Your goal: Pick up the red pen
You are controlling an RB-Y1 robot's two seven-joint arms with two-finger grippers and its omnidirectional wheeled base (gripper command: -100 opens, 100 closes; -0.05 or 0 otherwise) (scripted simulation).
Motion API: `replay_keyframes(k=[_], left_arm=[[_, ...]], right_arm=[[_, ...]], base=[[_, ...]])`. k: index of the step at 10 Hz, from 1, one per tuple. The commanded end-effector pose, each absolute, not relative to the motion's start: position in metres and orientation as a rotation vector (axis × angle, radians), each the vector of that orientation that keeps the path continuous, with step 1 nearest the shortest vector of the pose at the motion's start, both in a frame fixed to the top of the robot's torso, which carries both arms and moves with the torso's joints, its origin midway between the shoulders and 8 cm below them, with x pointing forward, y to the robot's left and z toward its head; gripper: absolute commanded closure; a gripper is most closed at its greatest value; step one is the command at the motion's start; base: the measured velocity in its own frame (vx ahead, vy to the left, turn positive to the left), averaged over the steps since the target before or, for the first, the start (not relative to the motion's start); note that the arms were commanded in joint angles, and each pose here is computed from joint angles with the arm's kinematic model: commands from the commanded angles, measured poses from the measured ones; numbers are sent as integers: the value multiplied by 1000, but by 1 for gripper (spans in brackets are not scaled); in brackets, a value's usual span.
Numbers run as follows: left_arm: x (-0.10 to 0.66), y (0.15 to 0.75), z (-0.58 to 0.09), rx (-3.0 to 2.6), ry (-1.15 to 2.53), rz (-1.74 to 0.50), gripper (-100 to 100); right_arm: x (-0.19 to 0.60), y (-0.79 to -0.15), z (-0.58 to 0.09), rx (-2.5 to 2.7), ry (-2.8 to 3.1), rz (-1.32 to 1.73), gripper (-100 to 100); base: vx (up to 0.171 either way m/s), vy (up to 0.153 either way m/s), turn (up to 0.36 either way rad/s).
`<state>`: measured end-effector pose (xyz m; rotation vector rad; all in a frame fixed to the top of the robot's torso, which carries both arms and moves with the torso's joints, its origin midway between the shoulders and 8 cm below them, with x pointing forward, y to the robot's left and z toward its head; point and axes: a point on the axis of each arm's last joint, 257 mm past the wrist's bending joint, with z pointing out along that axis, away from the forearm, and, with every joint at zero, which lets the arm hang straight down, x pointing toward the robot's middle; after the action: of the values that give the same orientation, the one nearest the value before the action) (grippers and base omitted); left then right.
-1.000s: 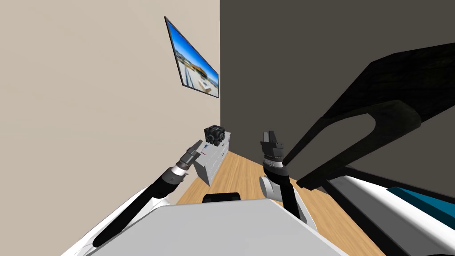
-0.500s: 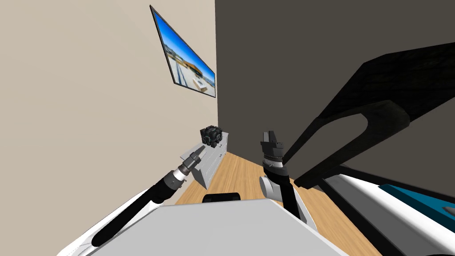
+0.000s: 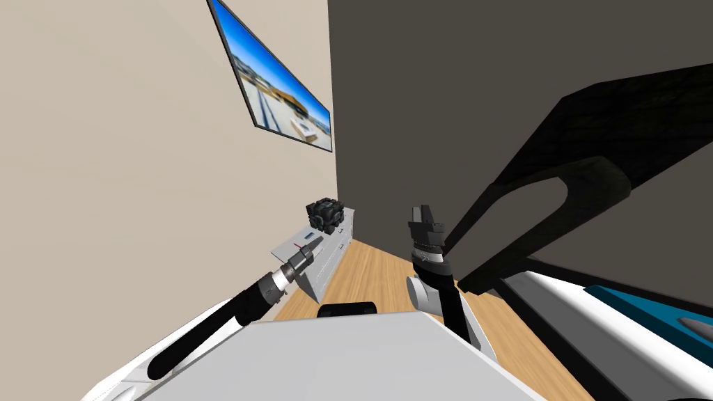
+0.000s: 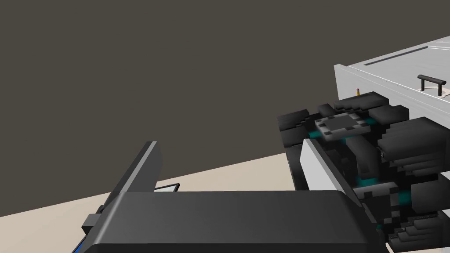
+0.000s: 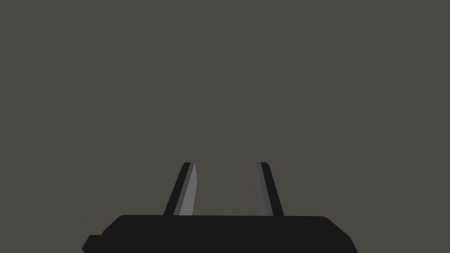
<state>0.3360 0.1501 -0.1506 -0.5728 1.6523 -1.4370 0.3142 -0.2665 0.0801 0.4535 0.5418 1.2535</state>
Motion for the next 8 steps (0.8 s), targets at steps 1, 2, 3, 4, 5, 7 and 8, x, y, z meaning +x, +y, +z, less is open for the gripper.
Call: replay_keyframes(k=[1,2,3,4,5,7,8], left_arm=[[325,154,-180,-626,1745,-1415,-100],[324,156,-182,-618,1761,-1409,-100],[317,162,-206,-671,1831,-1383,-100],[315,165,-209,-667,1850,-1376,-100],[306,174,-234,-724,1925,-1341,-100],[294,186,-261,-779,2008,-1292,-100],[293,190,-263,-785,2026,-1285,-100]], right_arm=[[314,-266,80,454,542,1253,0],[314,-266,80,454,542,1254,0],[314,-266,80,454,542,1253,0],[314,-266,80,454,542,1254,0],[314,-266,80,454,542,1253,0],[314,-266,80,454,542,1253,0],[314,-266,80,454,542,1253,0]], base=[[106,-53,-82],[79,-46,-41],[99,-59,-95],[85,-51,-38],[97,-75,-90],[108,-43,-66],[104,-26,-54]])
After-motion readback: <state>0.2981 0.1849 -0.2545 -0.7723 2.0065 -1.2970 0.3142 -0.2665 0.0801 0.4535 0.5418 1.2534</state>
